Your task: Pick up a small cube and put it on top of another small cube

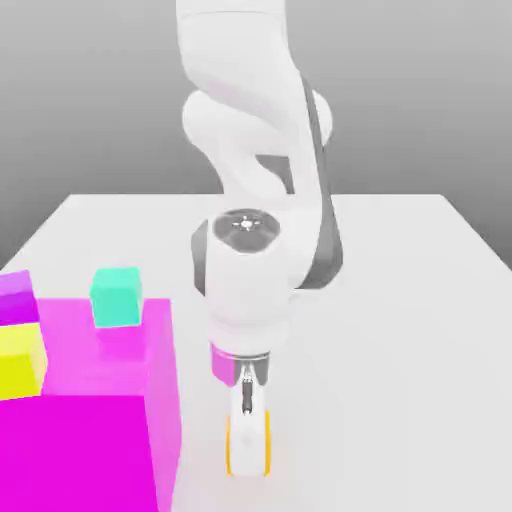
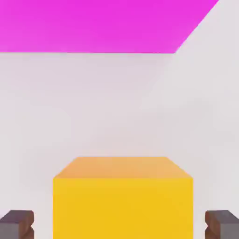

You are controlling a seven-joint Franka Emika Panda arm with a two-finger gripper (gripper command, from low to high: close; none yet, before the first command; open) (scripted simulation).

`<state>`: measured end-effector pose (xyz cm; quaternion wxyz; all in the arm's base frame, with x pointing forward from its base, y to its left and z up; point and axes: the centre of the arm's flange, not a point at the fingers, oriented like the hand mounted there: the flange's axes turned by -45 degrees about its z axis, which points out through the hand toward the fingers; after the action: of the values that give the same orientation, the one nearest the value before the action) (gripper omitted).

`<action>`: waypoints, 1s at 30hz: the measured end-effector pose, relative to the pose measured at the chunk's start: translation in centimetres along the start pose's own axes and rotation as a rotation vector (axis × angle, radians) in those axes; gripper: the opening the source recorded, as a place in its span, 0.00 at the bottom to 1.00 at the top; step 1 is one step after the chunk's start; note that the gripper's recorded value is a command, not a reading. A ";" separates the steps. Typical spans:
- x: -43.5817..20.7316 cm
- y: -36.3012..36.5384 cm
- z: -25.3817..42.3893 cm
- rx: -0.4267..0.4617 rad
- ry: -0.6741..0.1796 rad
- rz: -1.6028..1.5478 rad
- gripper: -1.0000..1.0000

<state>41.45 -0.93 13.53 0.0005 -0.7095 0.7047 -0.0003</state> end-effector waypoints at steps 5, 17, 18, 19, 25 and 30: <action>0.0 0.0 -0.1 0.002 0.000 0.000 0.00; -0.4 -5.6 -10.4 0.020 0.001 -0.202 0.00; 0.1 -6.7 -11.5 0.022 0.002 -0.214 0.00; 0.7 -7.7 -12.6 0.024 0.003 -0.225 0.00; 4.5 -12.6 -19.9 0.033 0.009 -0.285 0.00; 13.5 -13.1 -27.1 0.019 0.009 -0.078 0.00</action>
<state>54.63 -14.37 40.68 0.0039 -0.7363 0.6765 -0.0102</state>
